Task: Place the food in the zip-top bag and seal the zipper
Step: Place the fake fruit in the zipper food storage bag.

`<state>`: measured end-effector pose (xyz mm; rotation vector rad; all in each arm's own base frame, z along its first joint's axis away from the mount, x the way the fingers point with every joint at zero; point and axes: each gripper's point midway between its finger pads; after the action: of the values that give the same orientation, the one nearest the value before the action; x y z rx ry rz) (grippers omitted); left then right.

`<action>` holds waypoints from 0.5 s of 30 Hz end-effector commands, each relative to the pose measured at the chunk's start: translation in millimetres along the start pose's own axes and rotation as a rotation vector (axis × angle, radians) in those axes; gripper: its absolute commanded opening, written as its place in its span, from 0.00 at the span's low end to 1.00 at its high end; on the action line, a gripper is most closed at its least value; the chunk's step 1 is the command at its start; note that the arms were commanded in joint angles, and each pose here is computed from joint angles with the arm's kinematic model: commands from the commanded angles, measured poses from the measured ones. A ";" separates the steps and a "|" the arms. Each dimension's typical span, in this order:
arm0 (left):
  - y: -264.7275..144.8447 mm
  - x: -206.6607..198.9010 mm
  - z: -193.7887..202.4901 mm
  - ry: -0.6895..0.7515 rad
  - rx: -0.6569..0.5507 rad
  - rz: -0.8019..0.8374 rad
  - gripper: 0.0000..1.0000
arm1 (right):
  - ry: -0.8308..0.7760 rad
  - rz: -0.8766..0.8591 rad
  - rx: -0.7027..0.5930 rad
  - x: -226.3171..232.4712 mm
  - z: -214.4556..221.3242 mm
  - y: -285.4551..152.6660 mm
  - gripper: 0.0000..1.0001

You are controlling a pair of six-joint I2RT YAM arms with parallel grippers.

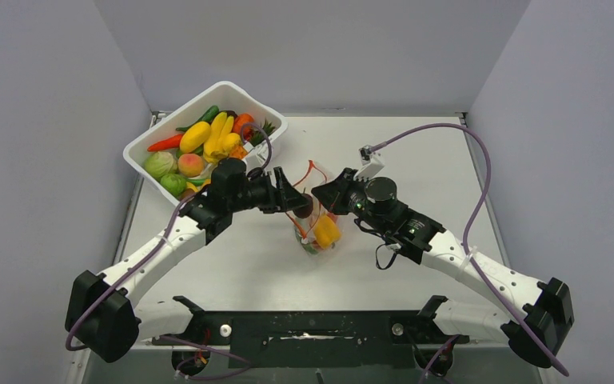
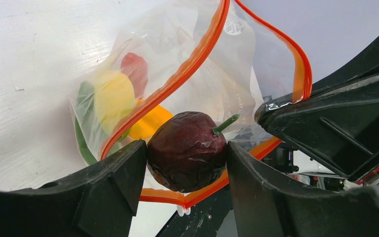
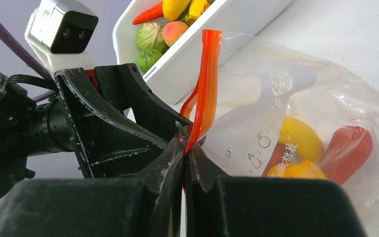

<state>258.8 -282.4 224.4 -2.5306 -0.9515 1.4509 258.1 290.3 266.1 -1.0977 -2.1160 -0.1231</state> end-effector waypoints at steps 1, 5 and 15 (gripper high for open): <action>-13.4 -38.8 -22.9 0.063 -0.059 0.096 0.58 | 0.042 -0.109 -0.104 30.8 -30.9 -10.5 0.00; -16.8 -43.2 -28.9 0.073 -0.070 0.087 0.60 | 0.046 -0.100 -0.110 28.3 -31.9 -15.7 0.00; -29.7 -57.5 -39.4 0.101 -0.093 0.086 0.71 | 0.069 -0.094 -0.111 25.5 -30.2 -20.9 0.00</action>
<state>257.8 -281.9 256.8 -2.5825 -0.9433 1.4226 250.5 283.3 279.0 -1.0749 -2.0987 -0.1897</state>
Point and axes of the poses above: each gripper's point midway between its finger pads, its own y axis out along the fingers, its own x axis along the line the jaws close on, z = x × y, and after that the axes turned 1 degree about -y, right-handed
